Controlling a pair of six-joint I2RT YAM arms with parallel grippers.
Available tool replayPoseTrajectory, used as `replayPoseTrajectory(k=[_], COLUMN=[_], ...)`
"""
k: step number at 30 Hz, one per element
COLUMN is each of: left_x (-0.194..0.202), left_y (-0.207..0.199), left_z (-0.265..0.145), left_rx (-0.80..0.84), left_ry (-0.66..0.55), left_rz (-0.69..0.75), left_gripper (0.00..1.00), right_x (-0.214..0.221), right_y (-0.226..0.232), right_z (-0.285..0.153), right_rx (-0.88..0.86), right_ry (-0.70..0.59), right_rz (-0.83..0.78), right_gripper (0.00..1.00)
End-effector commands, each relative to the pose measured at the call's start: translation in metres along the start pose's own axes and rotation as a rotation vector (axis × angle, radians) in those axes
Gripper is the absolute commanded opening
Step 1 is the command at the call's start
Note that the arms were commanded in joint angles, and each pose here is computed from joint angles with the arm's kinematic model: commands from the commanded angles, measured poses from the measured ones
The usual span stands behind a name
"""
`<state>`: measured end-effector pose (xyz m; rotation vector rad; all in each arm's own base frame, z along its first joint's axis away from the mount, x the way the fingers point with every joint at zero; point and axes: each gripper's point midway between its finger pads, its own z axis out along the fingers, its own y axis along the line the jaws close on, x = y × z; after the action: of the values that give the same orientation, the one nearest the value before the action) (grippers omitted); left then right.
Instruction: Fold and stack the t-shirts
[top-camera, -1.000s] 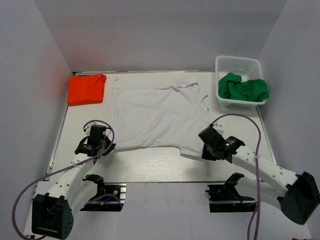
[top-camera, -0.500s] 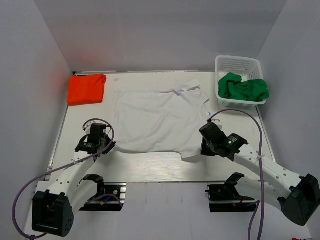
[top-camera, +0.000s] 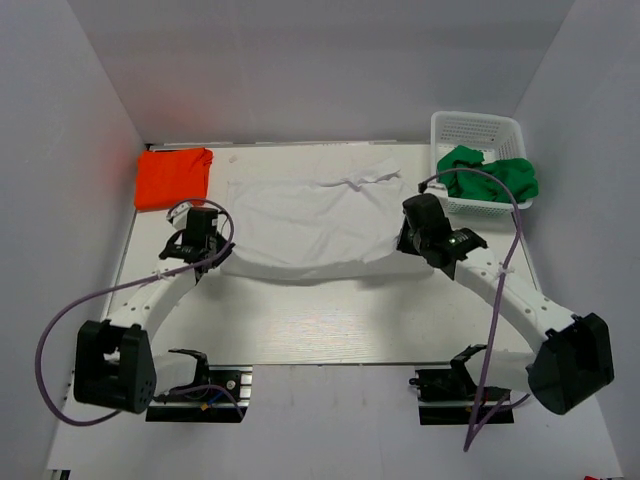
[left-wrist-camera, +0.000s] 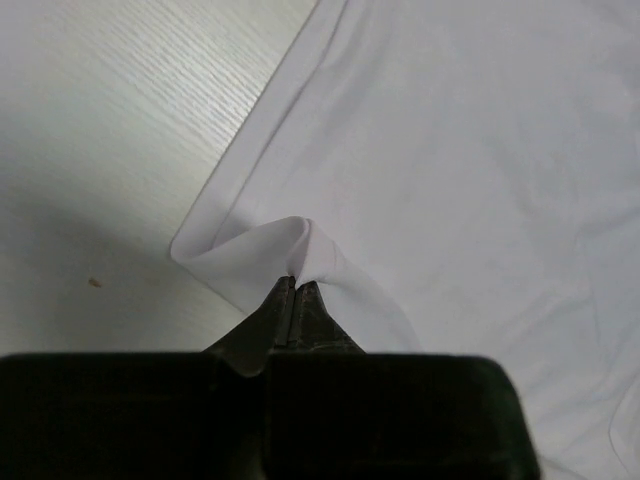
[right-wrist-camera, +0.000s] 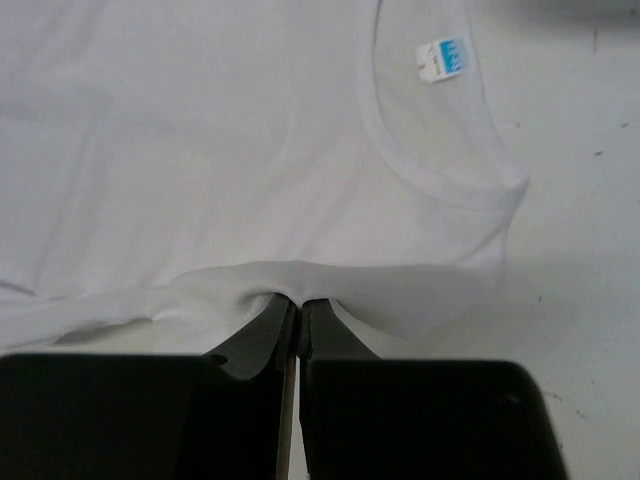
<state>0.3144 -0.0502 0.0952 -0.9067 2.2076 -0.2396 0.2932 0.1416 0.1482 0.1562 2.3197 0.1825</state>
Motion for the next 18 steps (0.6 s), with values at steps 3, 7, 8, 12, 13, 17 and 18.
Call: replayPoseTrajectory(k=[3,7,8,12,13,17,18], left_x=[-0.037,-0.041,-0.043,-0.054,-0.051,-0.073,-0.075], left_y=[-0.017,-0.019,-0.023,-0.032,-0.023,-0.031,-0.032], left_z=[0.018,0.037,0.042,0.066,0.076,0.083,0.082], left_rx=[-0.057,-0.109,-0.107,-0.143,-0.186,-0.180,-0.181], left_ry=[-0.089,-0.089,-0.091,-0.099,-0.085,-0.104,-0.103], left_rz=[-0.016,-0.005,-0.006,-0.015,-0.025,-0.079,-0.079], left_gripper=[0.00,0.00,0.00,0.00,0.00,0.54,0.81], right_x=[-0.050,-0.054,-0.053,-0.068,-0.064,-0.078,-0.079], right_y=[0.005,0.005,0.005,0.005,0.000,0.007,0.017], right_z=[0.031,0.069,0.074,0.112,0.127,0.166,0.166], right_rx=[-0.022,-0.037,-0.045,-0.035,-0.021,-0.069,-0.127], right_ry=[-0.080,-0.025,-0.011,0.013,0.031,0.060,0.085], right_rz=[0.011,0.022,0.017,0.029,0.023,-0.002,-0.007], right_gripper=[0.00,0.00,0.00,0.00,0.00,0.24,0.37])
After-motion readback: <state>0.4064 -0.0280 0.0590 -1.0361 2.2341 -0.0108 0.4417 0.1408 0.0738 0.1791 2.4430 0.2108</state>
